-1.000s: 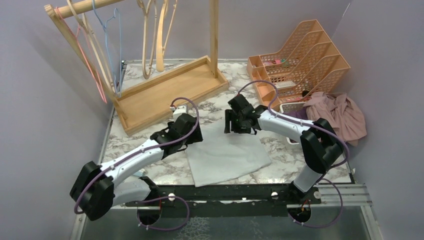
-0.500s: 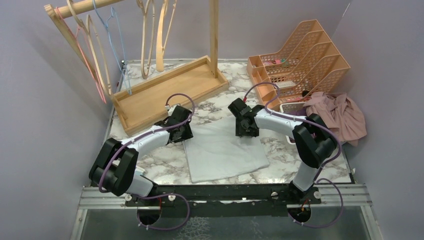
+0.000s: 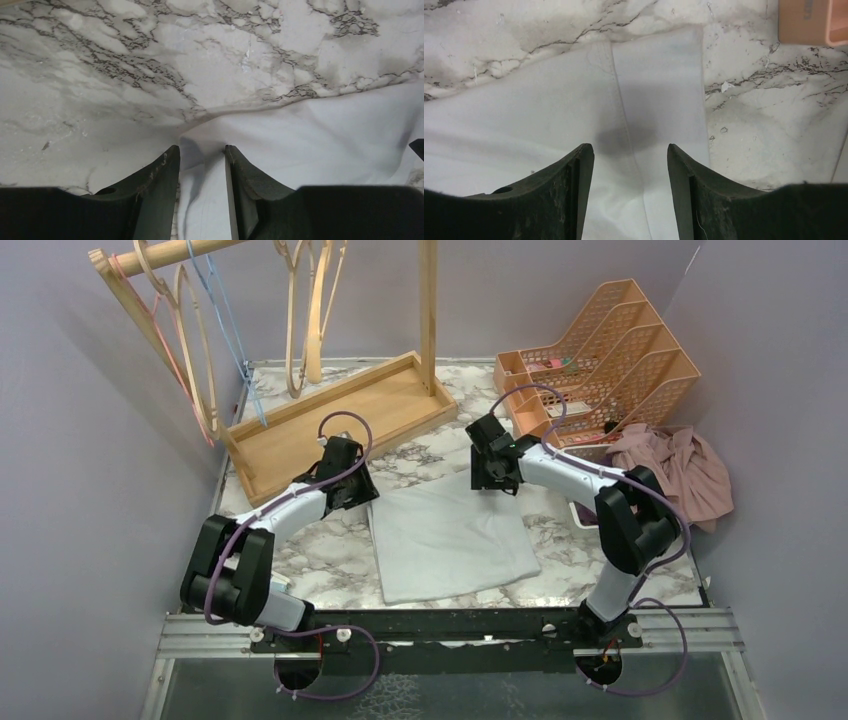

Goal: Place the skirt on the hanger

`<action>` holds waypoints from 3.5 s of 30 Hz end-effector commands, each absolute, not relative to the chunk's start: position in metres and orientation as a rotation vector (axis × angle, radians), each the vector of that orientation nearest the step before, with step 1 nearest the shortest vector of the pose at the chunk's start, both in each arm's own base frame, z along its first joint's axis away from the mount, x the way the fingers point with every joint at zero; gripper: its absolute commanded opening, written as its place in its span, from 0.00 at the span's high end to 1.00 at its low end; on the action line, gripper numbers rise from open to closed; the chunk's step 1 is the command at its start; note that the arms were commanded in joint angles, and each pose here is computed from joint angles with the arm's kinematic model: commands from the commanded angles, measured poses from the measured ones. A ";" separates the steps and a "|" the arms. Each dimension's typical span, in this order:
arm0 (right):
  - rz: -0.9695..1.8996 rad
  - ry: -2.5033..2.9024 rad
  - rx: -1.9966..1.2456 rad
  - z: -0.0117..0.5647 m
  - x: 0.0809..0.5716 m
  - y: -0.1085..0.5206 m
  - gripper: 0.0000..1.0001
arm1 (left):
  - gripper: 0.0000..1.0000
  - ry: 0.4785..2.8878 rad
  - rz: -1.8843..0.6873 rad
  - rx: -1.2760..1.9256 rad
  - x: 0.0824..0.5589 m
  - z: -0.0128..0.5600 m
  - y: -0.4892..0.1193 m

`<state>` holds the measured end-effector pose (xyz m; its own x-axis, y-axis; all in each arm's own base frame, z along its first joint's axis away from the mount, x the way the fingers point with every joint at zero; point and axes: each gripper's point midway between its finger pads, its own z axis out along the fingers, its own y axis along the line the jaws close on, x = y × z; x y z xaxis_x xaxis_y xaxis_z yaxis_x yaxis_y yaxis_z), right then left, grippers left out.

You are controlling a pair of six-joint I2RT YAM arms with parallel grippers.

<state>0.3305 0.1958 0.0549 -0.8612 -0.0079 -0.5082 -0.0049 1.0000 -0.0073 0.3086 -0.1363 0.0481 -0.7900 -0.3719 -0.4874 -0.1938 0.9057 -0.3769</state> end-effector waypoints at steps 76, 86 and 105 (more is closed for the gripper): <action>0.958 2.135 -0.209 0.260 0.303 0.290 0.33 | 0.01 1.494 -0.263 0.089 0.288 0.469 -0.105; 0.921 2.206 -0.194 0.231 0.296 0.283 0.34 | 0.12 1.549 0.058 -0.197 0.331 0.526 -0.054; 0.890 2.317 -0.251 0.197 0.297 0.289 0.36 | 0.31 1.698 0.019 -0.485 0.367 0.493 0.038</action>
<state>0.2951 0.2832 0.1927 -0.7812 0.0699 -0.6204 -0.3577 0.7643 0.5366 0.3668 0.0328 0.5097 -0.0577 -0.2531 -0.9657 -0.3143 0.9227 -0.2231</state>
